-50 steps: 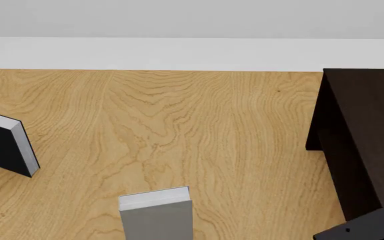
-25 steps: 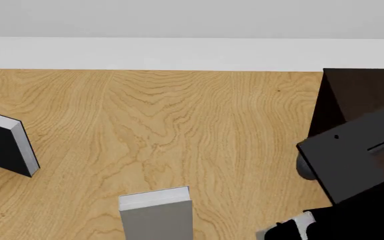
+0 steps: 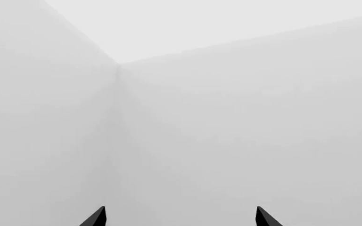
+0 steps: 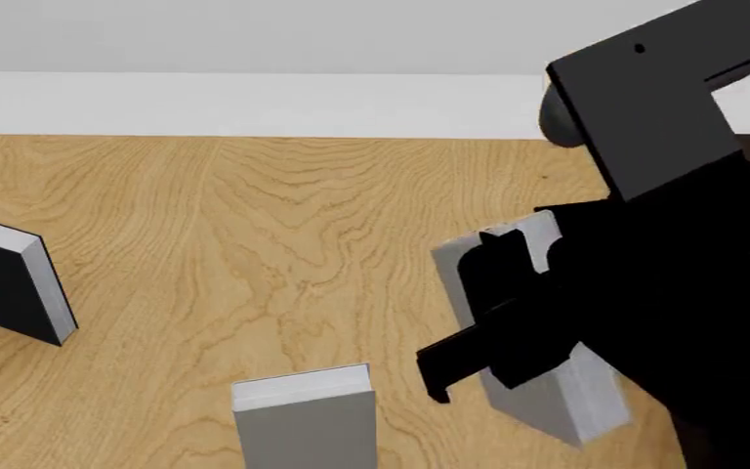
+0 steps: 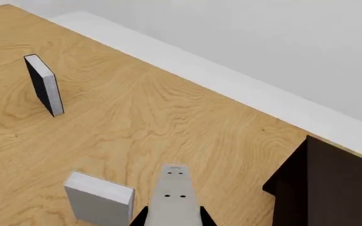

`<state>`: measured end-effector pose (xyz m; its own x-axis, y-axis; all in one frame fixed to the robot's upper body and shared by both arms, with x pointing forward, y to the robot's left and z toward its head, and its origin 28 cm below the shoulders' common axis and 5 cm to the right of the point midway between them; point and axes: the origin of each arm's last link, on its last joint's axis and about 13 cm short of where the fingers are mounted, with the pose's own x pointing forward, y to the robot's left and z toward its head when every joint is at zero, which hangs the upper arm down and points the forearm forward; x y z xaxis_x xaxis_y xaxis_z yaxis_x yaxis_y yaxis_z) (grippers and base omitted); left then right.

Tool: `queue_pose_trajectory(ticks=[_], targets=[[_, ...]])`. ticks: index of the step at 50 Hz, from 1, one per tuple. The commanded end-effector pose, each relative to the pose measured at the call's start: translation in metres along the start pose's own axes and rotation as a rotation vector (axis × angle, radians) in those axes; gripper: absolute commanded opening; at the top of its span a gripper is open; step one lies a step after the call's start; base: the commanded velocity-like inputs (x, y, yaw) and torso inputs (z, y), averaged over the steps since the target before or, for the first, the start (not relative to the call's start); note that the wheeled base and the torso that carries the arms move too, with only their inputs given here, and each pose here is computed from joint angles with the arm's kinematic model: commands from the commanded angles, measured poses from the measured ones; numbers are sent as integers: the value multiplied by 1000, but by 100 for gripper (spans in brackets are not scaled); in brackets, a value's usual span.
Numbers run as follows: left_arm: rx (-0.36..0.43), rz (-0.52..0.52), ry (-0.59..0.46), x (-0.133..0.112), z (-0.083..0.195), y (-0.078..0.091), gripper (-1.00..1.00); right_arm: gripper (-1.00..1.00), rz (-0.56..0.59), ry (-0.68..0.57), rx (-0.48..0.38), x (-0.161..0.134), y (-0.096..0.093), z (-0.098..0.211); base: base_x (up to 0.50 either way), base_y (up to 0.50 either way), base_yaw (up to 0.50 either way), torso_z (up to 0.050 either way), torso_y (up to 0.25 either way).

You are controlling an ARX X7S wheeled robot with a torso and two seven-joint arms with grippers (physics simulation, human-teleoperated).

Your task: Pick up the book on the right and place it on the cabinet shelf.

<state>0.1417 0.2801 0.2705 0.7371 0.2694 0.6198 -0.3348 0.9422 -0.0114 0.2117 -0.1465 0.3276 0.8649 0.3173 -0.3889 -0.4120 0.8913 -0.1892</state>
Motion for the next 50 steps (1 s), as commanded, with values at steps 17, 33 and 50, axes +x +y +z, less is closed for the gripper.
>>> queue_pose_trajectory(ticks=[17, 33, 50], targets=[[-1, 9, -30, -2, 15, 4, 100, -100, -145, -412, -124, 49, -20, 59, 0, 0, 0, 0, 1], [-15, 4, -35, -3, 18, 4, 100, -100, -309, -476, -289, 109, -32, 86, 0, 0, 0, 0, 1], [-7, -9, -43, -2, 23, 1, 100, -100, -538, -488, -642, 192, -47, 80, 0, 0, 0, 0, 1]])
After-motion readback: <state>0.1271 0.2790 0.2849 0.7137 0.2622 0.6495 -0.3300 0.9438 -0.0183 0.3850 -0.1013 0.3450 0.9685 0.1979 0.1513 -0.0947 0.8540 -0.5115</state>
